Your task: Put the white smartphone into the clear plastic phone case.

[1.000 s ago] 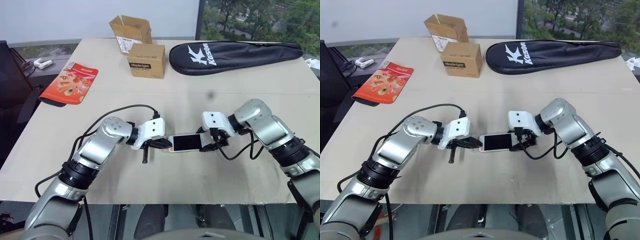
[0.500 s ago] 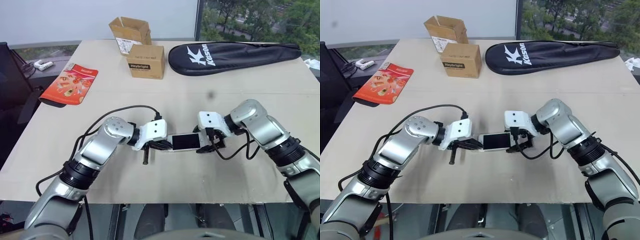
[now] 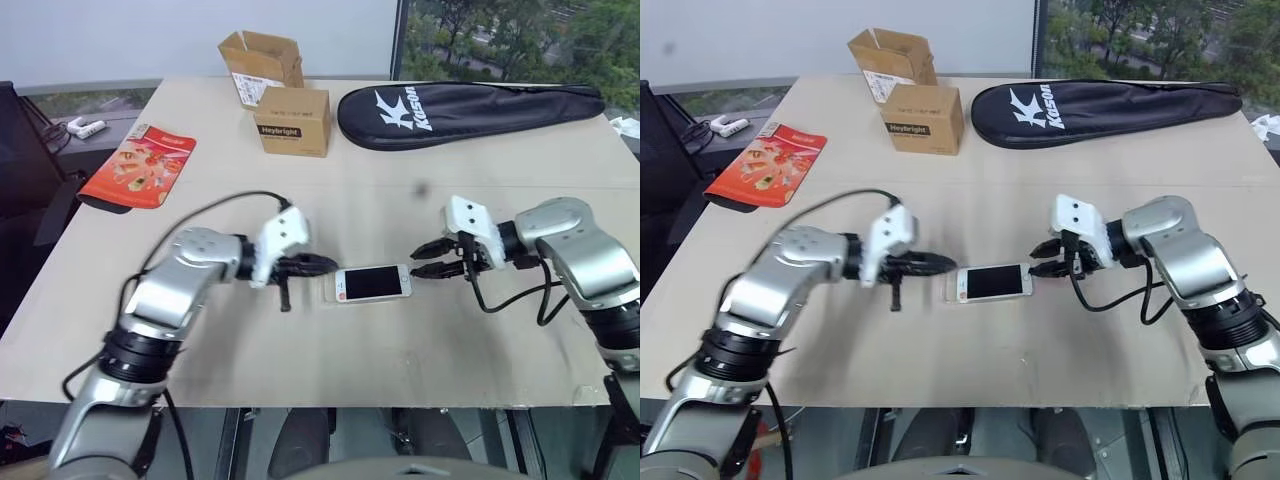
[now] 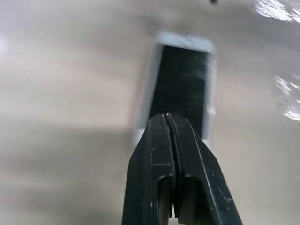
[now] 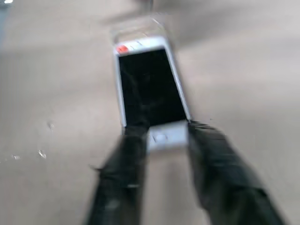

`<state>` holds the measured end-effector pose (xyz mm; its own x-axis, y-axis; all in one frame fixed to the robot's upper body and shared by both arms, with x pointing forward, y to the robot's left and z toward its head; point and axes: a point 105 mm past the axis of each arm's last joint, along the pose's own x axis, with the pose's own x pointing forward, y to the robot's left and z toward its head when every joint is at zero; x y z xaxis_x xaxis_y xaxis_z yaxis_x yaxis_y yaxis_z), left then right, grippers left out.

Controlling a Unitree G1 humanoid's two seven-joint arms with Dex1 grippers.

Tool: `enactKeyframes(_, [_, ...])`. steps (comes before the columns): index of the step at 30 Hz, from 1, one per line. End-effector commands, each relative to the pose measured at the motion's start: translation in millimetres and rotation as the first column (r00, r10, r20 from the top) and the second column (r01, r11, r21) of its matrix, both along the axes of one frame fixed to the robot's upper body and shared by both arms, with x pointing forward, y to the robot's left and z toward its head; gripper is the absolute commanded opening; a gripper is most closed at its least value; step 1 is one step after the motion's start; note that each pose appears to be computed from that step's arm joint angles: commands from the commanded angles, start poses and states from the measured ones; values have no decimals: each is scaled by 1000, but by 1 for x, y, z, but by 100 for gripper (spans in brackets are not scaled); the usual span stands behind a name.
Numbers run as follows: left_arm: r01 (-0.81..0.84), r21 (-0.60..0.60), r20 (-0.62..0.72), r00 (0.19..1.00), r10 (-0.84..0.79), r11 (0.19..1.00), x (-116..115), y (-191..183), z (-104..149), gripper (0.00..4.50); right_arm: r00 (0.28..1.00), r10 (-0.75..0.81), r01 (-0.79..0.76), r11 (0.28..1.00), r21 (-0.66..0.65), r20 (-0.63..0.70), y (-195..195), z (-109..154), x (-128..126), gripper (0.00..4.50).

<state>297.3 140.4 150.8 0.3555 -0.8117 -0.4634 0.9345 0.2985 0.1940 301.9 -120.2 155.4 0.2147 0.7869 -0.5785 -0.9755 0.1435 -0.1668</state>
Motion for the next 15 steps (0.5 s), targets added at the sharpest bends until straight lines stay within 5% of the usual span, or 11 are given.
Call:
enactKeyframes(1, [-49, 52, -30, 998, 50, 997, -5, 21, -10, 0, 997, -36, 38, 999, -21, 75, -10, 8, 2, 4])
enactKeyframes(15, [45, 139, -114, 993, -29, 989, 4, 10, -53, 0, 996, -21, 36, 986, -164, 91, -9, -19, 3, 4])
